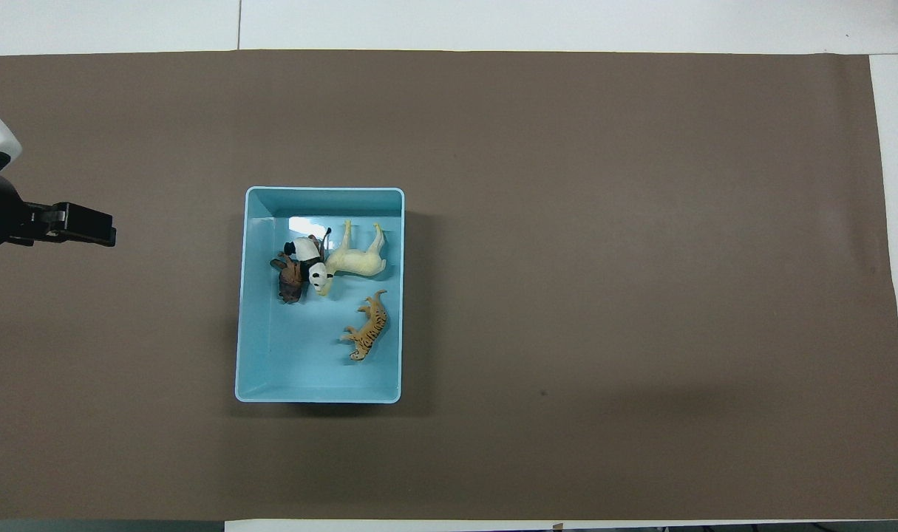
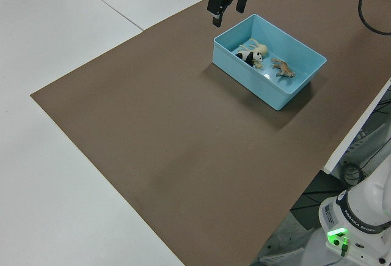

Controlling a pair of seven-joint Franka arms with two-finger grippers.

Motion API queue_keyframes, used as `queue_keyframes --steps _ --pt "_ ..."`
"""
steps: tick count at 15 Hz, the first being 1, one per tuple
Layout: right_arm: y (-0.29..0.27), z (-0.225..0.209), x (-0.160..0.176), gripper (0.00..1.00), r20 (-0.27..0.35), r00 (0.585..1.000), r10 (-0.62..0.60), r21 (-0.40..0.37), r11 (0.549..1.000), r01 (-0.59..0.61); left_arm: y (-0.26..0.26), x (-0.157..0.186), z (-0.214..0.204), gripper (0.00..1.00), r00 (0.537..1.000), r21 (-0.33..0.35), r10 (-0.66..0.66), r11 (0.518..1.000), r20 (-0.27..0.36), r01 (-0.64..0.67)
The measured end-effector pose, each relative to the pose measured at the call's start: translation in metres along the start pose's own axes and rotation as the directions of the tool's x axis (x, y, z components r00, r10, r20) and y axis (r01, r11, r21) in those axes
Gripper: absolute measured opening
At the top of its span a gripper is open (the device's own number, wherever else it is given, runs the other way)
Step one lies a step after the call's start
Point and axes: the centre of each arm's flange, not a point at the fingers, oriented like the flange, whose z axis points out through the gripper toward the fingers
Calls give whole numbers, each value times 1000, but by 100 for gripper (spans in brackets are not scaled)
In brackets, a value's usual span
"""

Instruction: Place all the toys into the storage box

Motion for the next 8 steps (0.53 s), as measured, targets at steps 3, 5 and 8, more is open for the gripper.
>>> queue_keyframes --steps 3,5,8 --pt "0 0 0 100 0 1000 0 0 1000 0 -1 0 0 100 1000 -1 -1 1000 -2 1" --pt "0 0 0 100 0 1000 0 0 1000 0 -1 0 0 100 1000 -2 -1 1000 -2 1" --pt "0 0 0 100 0 1000 0 0 1000 0 0 0 1 100 1000 -2 0 1000 0 0"
